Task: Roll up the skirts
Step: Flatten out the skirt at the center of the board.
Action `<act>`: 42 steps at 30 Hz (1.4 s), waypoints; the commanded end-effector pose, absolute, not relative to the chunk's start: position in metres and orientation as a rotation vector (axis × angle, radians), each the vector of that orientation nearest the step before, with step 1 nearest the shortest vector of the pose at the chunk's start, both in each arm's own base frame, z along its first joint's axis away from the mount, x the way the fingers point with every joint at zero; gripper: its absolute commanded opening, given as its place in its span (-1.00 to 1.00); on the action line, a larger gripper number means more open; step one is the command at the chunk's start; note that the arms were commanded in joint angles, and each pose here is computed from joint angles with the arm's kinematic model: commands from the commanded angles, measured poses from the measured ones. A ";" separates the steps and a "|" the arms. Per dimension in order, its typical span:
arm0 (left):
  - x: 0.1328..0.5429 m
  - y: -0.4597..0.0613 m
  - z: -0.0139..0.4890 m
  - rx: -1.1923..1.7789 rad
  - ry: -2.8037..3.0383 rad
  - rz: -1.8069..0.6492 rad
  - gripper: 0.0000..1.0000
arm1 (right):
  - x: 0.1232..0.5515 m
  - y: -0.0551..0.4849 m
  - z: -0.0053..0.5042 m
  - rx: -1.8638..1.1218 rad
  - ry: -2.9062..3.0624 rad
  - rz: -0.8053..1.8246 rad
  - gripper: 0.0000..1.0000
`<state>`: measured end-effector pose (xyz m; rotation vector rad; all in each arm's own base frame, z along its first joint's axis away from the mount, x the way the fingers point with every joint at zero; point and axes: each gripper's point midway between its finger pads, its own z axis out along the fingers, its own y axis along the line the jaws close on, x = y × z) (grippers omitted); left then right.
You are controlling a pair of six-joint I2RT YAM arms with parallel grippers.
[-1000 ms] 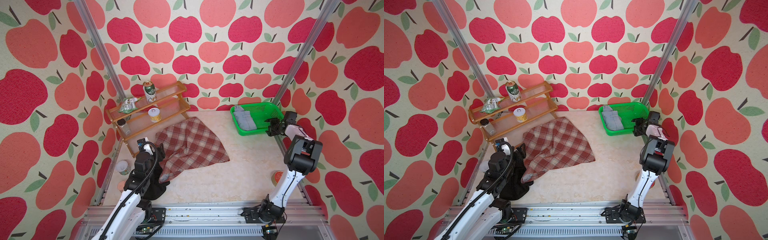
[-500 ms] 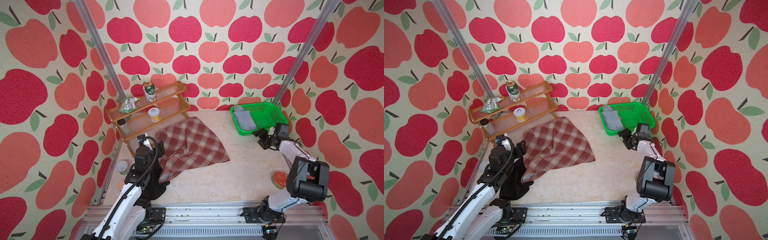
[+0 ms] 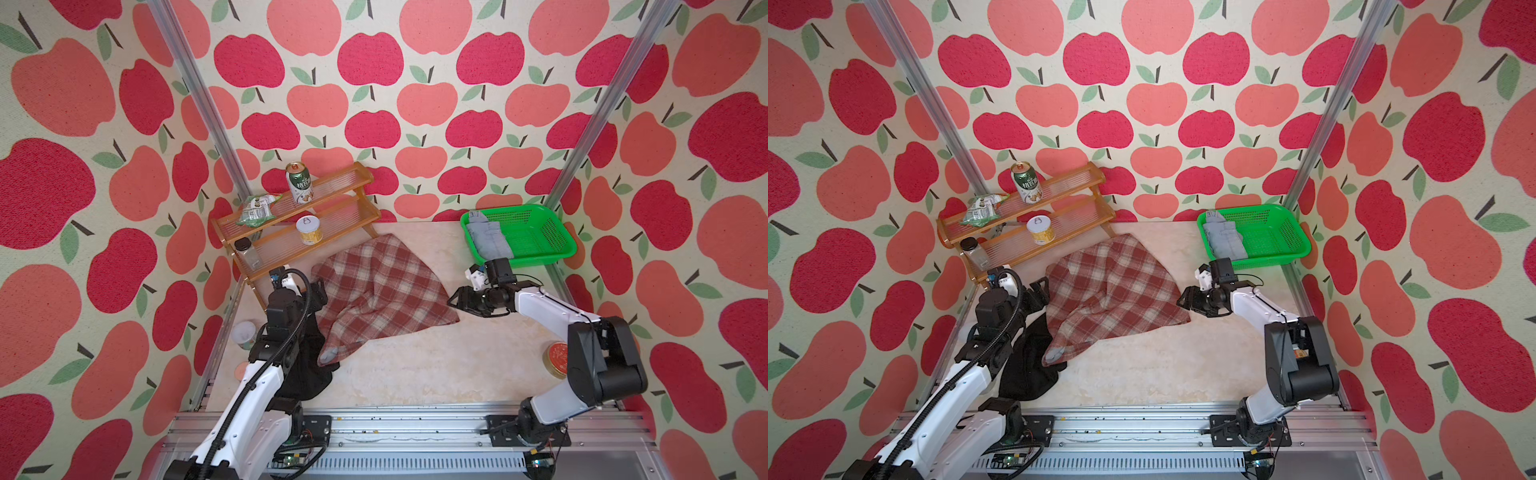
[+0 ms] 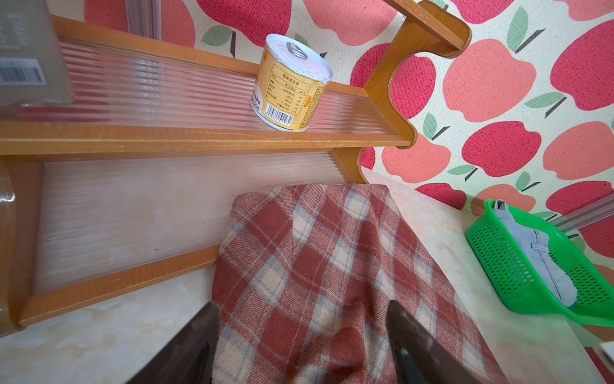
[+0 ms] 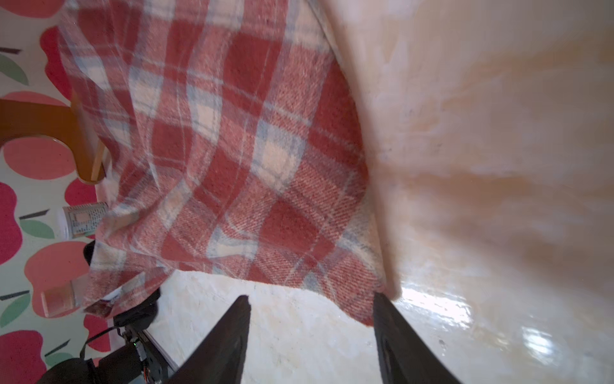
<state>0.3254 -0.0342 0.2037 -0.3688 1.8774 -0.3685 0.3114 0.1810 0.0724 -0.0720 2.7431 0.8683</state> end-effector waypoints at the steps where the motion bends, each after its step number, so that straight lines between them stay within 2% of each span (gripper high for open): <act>1: 0.327 -0.036 0.216 -0.372 1.852 -0.397 0.61 | 0.299 0.176 0.057 -0.107 2.809 0.832 0.22; 11: 0.327 -0.036 0.212 -0.376 1.861 -0.398 0.62 | 0.290 0.166 0.029 -0.108 2.892 0.717 0.22; 17: 0.327 -0.036 0.209 -0.381 1.863 -0.402 0.62 | 0.288 0.172 0.017 -0.080 2.901 0.773 0.17; 19: 0.327 -0.036 0.210 -0.380 1.863 -0.399 0.62 | 0.289 0.175 0.016 -0.070 2.890 0.798 -0.03; 24: 0.325 -0.034 0.211 -0.374 1.863 -0.385 0.63 | 0.294 0.165 0.022 -0.037 2.870 0.753 -0.81; 27: 0.325 -0.034 0.211 -0.369 1.864 -0.381 0.63 | 0.300 0.145 0.035 0.044 2.832 0.754 -0.98; 29: 0.324 -0.035 0.211 -0.363 1.866 -0.383 0.63 | 0.305 0.122 0.047 0.130 2.791 0.756 -1.00; 33: 0.327 -0.042 0.207 -0.332 1.887 -0.406 0.63 | 0.318 0.070 0.067 0.327 2.697 0.736 -1.00; 35: 0.330 -0.047 0.199 -0.328 1.912 -0.430 0.63 | 0.325 0.062 0.068 0.372 2.677 0.730 -0.98; 36: 0.333 -0.051 0.194 -0.325 1.928 -0.443 0.63 | 0.328 0.061 0.066 0.382 2.686 0.729 -0.86; 39: 0.339 -0.062 0.179 -0.303 1.983 -0.470 0.63 | 0.335 0.049 0.060 0.413 2.716 0.693 -0.73; 40: 0.341 -0.064 0.172 -0.300 2.005 -0.471 0.63 | 0.337 0.044 0.061 0.432 2.707 0.688 -0.58; 42: 0.348 -0.072 0.162 -0.279 2.042 -0.496 0.63 | 0.339 0.039 0.066 0.463 2.674 0.702 -0.08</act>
